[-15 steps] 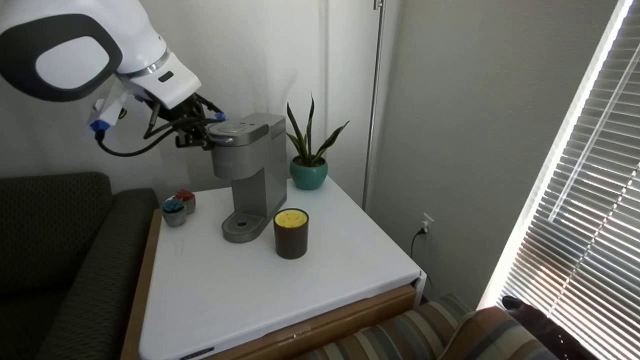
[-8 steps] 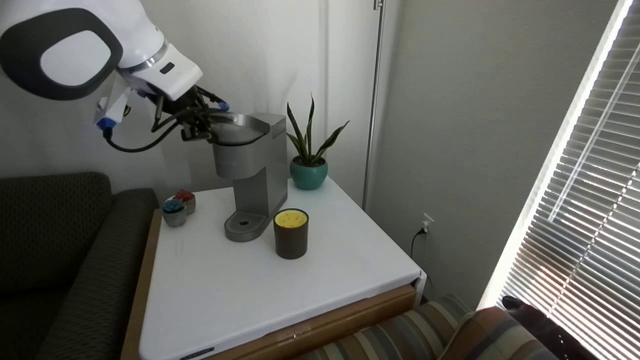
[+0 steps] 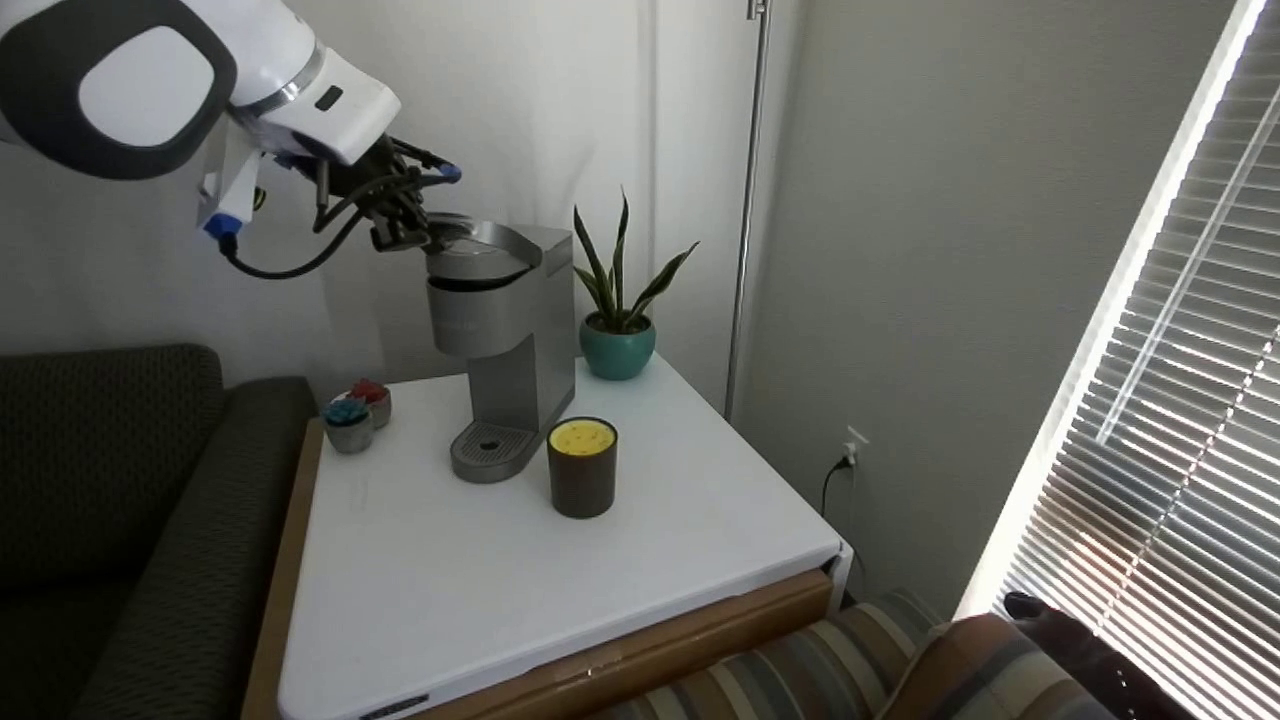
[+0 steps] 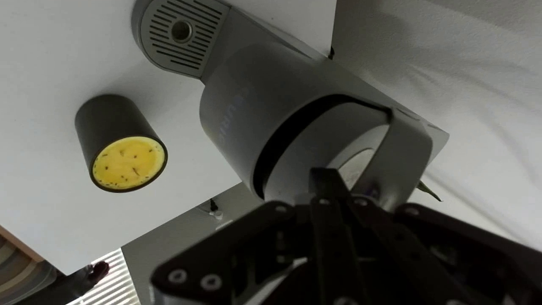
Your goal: Open the coffee maker lid
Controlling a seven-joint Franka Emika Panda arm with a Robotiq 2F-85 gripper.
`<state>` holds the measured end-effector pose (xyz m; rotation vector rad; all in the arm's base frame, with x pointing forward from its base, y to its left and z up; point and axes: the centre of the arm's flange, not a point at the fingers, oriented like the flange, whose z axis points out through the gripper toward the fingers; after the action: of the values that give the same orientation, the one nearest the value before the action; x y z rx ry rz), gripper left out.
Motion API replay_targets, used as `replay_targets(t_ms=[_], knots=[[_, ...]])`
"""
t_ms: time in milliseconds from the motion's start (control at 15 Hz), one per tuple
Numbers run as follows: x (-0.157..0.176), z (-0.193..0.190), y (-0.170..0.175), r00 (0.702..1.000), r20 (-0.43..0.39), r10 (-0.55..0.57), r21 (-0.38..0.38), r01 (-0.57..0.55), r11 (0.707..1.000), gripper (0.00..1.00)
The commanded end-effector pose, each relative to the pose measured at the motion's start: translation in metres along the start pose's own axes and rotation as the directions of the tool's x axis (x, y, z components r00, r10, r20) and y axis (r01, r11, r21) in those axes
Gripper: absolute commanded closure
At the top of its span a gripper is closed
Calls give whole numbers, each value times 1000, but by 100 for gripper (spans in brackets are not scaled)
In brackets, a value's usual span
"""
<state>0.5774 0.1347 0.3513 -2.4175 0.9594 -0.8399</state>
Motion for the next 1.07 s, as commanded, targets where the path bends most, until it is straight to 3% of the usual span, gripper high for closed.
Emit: replay_targets(t_ms=[0, 1000], knots=[[3, -12, -12, 999, -40, -23, 24, 24, 999, 100], [28, -23, -43, 990, -113, -87, 60, 94, 994, 100]])
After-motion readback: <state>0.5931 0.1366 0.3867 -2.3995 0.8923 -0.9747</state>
